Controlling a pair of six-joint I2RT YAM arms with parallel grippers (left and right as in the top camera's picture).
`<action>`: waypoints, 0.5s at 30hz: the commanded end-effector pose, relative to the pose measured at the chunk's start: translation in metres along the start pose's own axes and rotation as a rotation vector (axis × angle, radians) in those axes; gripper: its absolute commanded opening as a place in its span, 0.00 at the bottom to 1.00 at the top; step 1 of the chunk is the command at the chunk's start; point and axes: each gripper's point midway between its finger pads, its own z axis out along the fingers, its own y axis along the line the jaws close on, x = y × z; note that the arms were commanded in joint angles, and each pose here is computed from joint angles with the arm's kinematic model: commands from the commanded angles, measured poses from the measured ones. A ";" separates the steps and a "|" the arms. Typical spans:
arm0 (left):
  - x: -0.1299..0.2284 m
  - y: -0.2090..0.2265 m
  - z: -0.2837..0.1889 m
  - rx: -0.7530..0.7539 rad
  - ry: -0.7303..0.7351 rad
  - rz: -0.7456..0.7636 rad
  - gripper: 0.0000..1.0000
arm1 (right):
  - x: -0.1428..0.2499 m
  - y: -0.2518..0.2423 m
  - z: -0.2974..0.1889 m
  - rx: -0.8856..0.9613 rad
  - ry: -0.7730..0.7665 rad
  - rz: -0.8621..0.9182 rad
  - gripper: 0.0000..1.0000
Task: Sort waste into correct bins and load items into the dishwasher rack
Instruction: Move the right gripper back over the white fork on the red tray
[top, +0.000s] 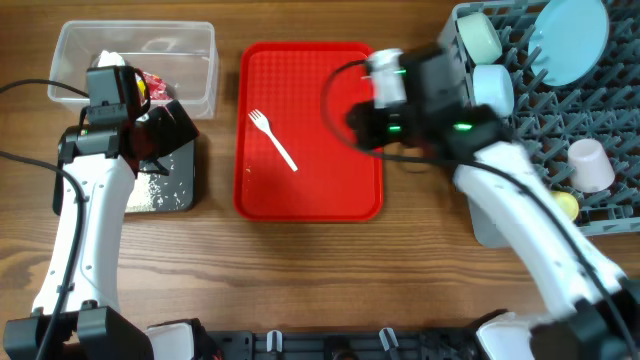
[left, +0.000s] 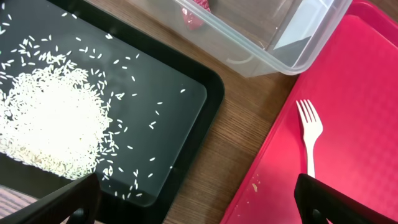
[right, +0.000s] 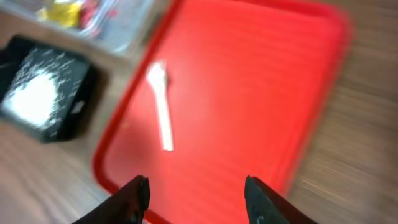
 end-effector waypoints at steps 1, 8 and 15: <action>-0.004 0.003 0.000 -0.015 -0.012 -0.016 1.00 | 0.011 0.037 0.051 -0.077 0.098 -0.038 0.54; -0.006 0.007 0.000 -0.037 -0.020 -0.016 1.00 | 0.005 0.050 0.118 0.027 0.144 -0.199 0.54; -0.003 0.008 0.000 -0.042 -0.010 -0.016 1.00 | 0.019 0.044 0.180 0.104 0.158 -0.393 0.54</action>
